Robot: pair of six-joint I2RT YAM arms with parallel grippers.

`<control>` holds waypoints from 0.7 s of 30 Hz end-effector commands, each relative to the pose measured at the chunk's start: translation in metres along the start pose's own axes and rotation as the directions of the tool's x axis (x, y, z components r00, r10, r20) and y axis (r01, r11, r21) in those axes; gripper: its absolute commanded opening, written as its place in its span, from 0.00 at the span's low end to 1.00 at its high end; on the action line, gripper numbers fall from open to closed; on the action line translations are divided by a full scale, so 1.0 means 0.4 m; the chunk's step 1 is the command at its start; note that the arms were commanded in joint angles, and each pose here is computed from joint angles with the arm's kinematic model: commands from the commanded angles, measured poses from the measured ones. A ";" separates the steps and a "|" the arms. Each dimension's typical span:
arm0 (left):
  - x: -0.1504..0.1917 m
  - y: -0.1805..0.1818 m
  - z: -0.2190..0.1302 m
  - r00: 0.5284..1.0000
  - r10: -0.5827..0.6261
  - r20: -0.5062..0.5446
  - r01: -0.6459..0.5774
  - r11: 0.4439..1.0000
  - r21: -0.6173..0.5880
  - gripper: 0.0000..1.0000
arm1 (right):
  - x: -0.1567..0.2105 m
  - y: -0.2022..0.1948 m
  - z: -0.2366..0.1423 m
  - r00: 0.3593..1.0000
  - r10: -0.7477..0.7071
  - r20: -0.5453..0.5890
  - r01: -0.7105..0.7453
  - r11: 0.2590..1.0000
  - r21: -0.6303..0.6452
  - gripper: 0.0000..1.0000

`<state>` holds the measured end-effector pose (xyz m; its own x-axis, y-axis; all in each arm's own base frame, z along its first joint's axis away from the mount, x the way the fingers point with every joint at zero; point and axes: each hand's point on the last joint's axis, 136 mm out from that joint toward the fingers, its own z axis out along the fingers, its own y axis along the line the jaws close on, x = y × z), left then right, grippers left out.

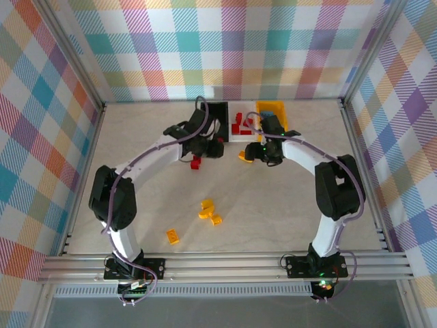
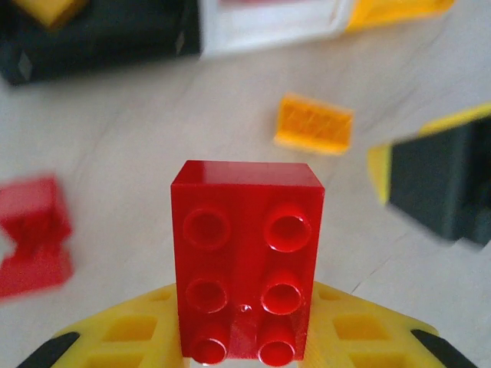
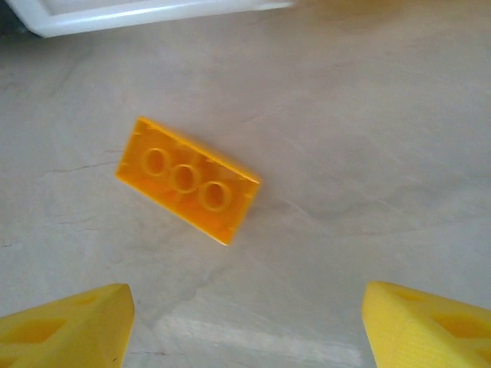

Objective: Sort the legos into containers by color

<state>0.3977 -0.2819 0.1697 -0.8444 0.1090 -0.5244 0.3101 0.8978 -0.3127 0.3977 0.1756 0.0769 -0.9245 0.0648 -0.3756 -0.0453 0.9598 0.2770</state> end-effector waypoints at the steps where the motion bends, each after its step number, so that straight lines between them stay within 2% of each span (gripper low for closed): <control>1: -0.058 -0.051 0.074 0.999 0.053 0.010 -0.054 0.996 0.078 0.33 | 0.034 0.044 -0.049 0.999 0.040 -0.003 -0.041 0.993 -0.110 0.78; 8: -0.202 -0.122 0.226 0.993 0.087 0.080 -0.100 0.980 0.172 0.33 | 0.129 0.057 -0.119 0.994 0.104 -0.016 -0.105 0.969 -0.222 0.78; 14: -0.280 -0.133 0.327 0.986 0.089 0.144 -0.114 0.978 0.175 0.34 | 0.187 0.044 -0.181 0.995 0.097 0.001 -0.094 0.967 -0.237 0.78; 18: -0.308 -0.132 0.358 0.983 0.081 0.165 -0.109 0.980 0.165 0.37 | 0.205 0.026 -0.191 0.996 0.090 0.008 -0.086 0.973 -0.212 0.78; 21: -0.321 -0.125 0.361 0.980 0.074 0.182 -0.102 0.984 0.148 0.53 | 0.208 0.026 -0.195 0.996 0.090 0.004 -0.087 0.973 -0.215 0.78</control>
<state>0.5521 -0.4018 0.1220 -0.7438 0.0996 -0.6609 0.4486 0.8075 -0.3831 0.2984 0.1710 0.1201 -0.9155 0.1535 -0.3720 -0.0536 0.8696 0.4908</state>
